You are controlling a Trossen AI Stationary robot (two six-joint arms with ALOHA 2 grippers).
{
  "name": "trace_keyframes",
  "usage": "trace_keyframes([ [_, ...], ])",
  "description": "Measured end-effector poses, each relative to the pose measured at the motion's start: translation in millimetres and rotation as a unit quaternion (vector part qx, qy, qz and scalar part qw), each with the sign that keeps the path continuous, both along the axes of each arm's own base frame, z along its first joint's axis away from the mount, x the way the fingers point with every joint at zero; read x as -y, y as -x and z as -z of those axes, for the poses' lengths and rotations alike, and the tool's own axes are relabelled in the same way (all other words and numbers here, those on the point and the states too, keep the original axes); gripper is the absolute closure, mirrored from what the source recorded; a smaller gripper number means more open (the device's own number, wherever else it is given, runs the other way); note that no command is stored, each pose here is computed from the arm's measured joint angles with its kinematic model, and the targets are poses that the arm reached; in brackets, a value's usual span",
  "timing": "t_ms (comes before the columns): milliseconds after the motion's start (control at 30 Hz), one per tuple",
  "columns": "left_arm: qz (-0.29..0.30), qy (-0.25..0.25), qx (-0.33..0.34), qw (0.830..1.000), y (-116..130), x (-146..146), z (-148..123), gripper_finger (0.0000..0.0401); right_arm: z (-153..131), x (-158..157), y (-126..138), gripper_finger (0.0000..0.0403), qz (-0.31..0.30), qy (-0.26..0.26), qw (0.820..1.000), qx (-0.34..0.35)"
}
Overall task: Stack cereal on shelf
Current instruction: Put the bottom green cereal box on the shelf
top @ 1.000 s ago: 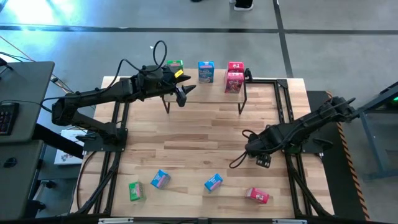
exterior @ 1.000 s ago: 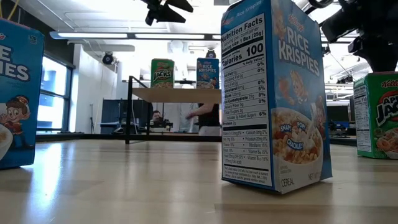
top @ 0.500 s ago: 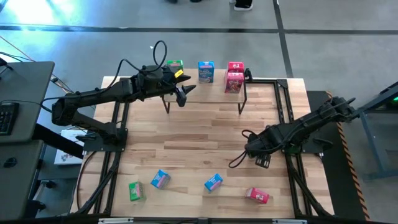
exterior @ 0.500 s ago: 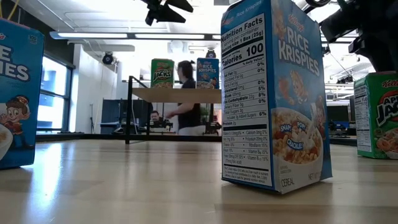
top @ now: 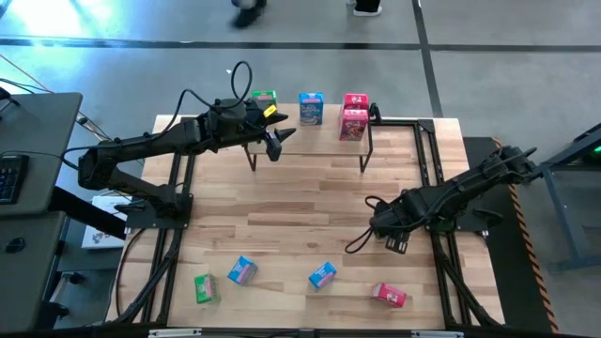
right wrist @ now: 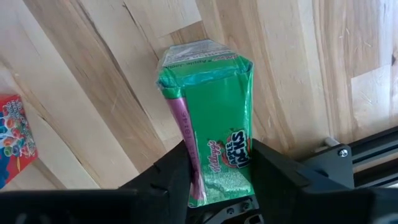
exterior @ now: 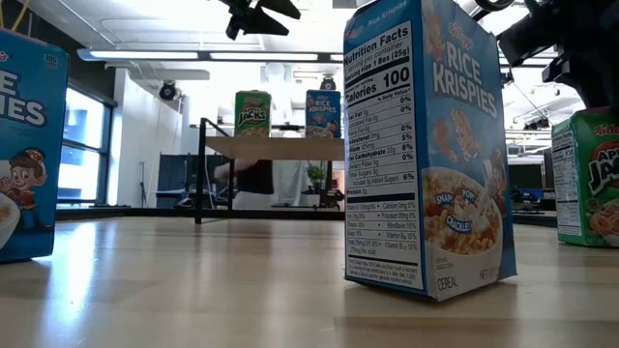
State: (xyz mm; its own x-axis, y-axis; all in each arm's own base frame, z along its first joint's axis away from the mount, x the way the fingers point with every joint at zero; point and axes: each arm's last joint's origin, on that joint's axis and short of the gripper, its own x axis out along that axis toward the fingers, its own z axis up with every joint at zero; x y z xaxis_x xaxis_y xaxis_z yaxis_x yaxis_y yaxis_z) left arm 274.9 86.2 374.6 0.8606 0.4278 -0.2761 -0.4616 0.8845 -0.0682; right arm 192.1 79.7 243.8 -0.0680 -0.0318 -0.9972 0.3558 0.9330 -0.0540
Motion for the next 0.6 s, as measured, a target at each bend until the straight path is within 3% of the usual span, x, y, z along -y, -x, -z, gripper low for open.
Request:
trace_keyframes([
  [267,0.000,0.000,0.000,1.000,0,0,0,0.0178,-1,-1,0,0.0265,0.029,-0.018,0.999,-0.008],
  [600,0.000,0.000,0.001,1.000,0,0,0,0.0178,-29,-3,-9,0.0265,0.082,-0.014,0.996,0.044],
])
